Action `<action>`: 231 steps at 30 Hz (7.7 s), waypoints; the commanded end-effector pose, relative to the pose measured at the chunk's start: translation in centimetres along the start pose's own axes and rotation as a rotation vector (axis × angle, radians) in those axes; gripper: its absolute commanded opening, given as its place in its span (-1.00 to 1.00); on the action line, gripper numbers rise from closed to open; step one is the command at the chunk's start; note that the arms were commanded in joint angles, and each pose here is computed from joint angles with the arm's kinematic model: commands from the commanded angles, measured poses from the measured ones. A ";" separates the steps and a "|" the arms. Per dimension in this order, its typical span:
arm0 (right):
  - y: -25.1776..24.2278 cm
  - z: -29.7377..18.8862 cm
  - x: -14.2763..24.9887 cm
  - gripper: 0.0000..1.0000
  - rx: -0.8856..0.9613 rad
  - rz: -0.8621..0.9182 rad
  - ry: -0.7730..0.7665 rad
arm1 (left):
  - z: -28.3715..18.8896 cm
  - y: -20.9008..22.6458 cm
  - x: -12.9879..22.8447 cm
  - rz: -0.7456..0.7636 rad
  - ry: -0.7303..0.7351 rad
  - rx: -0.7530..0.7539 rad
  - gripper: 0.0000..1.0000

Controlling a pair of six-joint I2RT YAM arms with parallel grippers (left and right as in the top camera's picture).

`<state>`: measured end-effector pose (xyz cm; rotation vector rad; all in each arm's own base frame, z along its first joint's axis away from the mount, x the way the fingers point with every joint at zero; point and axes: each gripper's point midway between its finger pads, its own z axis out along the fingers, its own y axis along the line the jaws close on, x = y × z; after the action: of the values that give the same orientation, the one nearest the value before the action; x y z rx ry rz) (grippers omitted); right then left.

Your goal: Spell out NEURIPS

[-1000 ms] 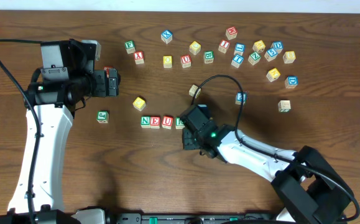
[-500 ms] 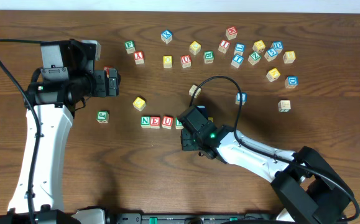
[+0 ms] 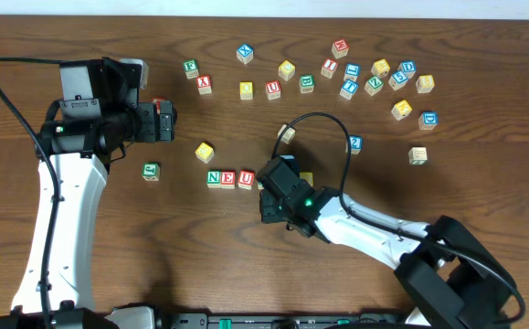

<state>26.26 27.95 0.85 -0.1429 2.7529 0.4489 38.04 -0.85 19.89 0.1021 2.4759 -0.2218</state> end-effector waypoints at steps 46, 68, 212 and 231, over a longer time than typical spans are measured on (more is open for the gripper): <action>0.1 0.7 -1.2 -0.32 0.017 -0.045 -0.043 | -0.5 -0.2 -0.7 -0.003 -0.021 0.010 0.95; 0.5 0.3 -2.1 -0.35 0.021 -0.058 -0.054 | -0.5 -0.2 -0.7 -0.003 -0.021 0.010 0.95; -1.8 -0.4 -2.7 -0.37 0.157 -0.032 -0.079 | -0.5 -0.2 -0.6 -0.005 -0.016 0.010 0.95; -1.8 -0.3 -1.9 -0.40 0.150 -0.033 -0.041 | -0.5 -0.2 -0.6 -0.005 -0.016 0.010 0.95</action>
<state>27.66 25.96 1.02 -0.1321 2.7381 0.2332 37.99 -0.85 19.85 0.1013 2.4786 -0.2225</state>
